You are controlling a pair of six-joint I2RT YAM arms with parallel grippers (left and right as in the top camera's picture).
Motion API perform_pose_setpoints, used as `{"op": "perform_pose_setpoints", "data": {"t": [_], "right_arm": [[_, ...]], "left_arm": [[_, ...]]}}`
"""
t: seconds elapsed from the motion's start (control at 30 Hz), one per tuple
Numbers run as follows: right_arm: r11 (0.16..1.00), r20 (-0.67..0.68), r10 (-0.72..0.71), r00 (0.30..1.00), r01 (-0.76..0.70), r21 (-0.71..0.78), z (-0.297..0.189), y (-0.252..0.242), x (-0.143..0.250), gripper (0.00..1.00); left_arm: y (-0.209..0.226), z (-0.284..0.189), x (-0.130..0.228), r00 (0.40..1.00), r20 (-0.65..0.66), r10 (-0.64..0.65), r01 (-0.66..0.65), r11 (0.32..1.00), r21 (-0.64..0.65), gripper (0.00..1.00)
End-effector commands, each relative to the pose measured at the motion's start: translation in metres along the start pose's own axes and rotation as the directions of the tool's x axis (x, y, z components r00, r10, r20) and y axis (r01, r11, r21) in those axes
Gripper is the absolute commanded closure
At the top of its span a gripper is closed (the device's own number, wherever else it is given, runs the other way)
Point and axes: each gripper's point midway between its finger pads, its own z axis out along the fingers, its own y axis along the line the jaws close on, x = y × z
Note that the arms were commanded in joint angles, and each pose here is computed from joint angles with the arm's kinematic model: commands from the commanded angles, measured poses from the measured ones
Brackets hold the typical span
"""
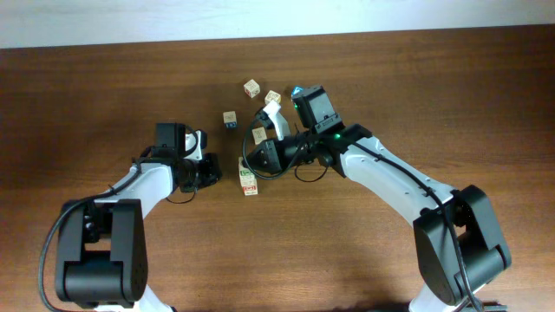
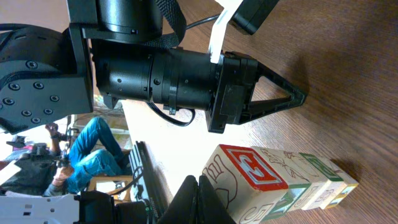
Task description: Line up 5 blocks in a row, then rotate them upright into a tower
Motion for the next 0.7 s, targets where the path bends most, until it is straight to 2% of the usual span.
{"op": "perform_pose_setpoints", "data": {"t": [0.0, 0.4, 0.67], "right_arm": [[0.982, -0.006, 0.089, 0.996, -0.086, 0.165, 0.009, -0.052, 0.014, 0.96], [0.996, -0.022, 0.066, 0.998, -0.065, 0.058, 0.004, -0.023, 0.013, 0.96], [0.995, -0.027, 0.104, 0.994, -0.104, 0.013, 0.002, -0.012, 0.012, 0.96]], "left_arm": [[0.009, 0.001, -0.003, 1.000, 0.010, -0.010, 0.010, 0.999, -0.045, 1.00], [0.010, 0.001, -0.003, 1.000, 0.012, -0.010, 0.010, 0.999, -0.053, 1.00], [0.010, 0.001, -0.003, 1.000, 0.012, -0.010, 0.010, 0.999, -0.053, 1.00]]}}
